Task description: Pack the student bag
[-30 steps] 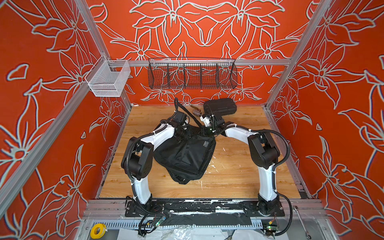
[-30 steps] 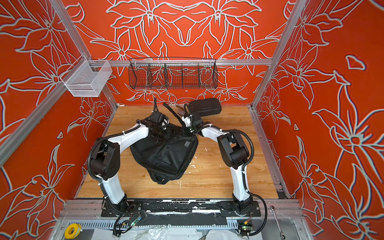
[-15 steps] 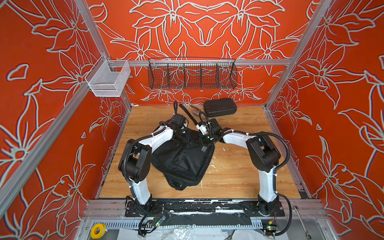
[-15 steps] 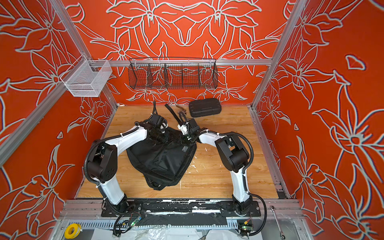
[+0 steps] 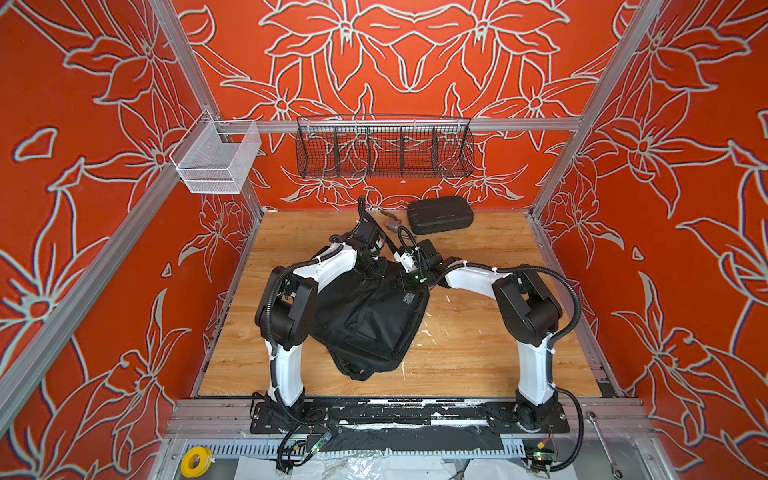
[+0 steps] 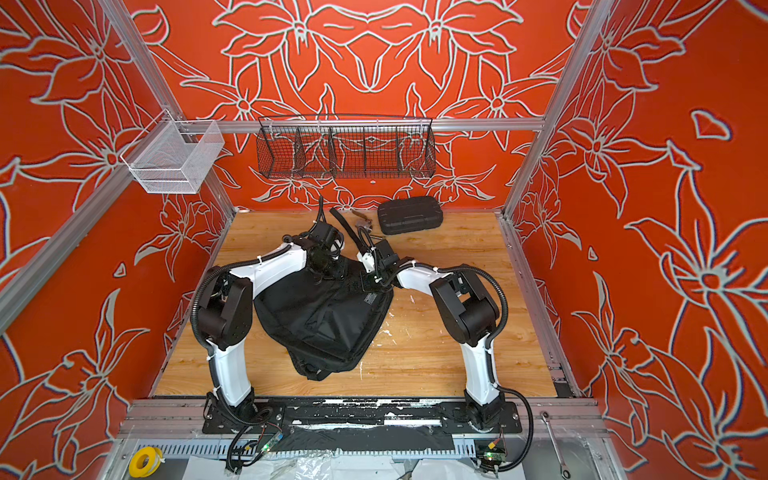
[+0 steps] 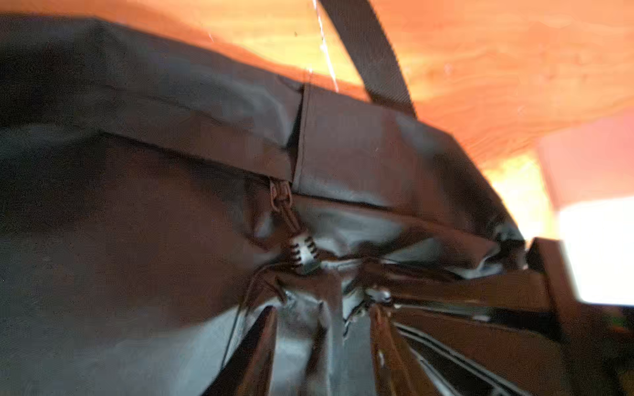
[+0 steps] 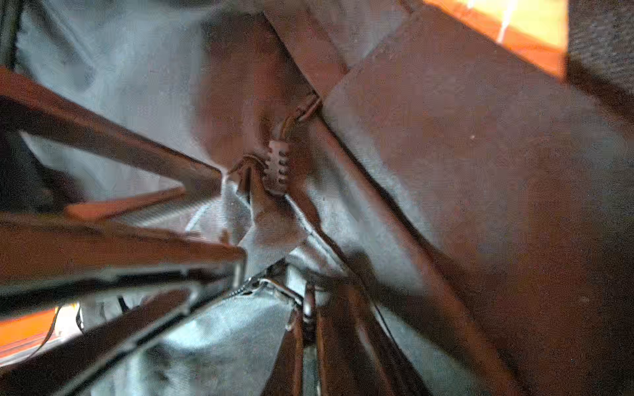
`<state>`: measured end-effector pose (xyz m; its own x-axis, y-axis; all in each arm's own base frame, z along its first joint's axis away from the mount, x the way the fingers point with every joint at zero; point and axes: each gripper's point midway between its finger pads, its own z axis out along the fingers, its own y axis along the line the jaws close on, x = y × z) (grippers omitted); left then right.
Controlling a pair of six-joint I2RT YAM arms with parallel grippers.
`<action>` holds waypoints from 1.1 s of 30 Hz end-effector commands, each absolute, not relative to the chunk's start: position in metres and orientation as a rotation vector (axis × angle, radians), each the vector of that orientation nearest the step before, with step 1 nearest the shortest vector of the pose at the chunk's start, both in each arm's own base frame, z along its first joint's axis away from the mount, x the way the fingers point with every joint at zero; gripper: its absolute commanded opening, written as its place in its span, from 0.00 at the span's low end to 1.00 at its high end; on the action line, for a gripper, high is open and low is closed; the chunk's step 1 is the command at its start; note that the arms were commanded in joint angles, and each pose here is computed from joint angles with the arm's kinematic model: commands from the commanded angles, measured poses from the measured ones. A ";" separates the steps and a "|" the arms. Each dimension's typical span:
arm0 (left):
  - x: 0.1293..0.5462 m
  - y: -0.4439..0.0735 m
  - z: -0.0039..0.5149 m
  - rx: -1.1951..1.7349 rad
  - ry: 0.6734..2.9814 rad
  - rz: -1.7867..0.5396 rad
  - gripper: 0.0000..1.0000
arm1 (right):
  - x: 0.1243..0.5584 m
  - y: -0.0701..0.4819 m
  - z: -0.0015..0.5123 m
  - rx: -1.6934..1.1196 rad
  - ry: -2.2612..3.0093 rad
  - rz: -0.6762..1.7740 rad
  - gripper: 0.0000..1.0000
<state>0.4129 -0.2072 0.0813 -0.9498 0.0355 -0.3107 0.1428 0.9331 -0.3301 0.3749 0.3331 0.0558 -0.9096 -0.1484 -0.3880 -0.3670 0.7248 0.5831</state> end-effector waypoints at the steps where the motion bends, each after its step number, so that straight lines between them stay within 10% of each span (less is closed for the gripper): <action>1: 0.402 -0.213 0.081 0.275 2.803 -0.525 0.45 | 0.371 0.327 0.058 -0.354 2.619 0.964 0.00; 14: 0.404 -0.209 0.061 0.396 2.887 -0.338 0.44 | 0.367 0.340 0.064 -0.403 2.577 1.005 0.00; 26: 0.418 -0.206 0.051 0.283 2.932 -0.282 0.06 | 0.357 0.343 0.057 -0.418 2.592 1.013 0.00; 33: 0.433 -0.215 0.070 0.156 2.882 -0.525 0.00 | 0.340 0.340 0.045 -0.441 2.653 1.007 0.00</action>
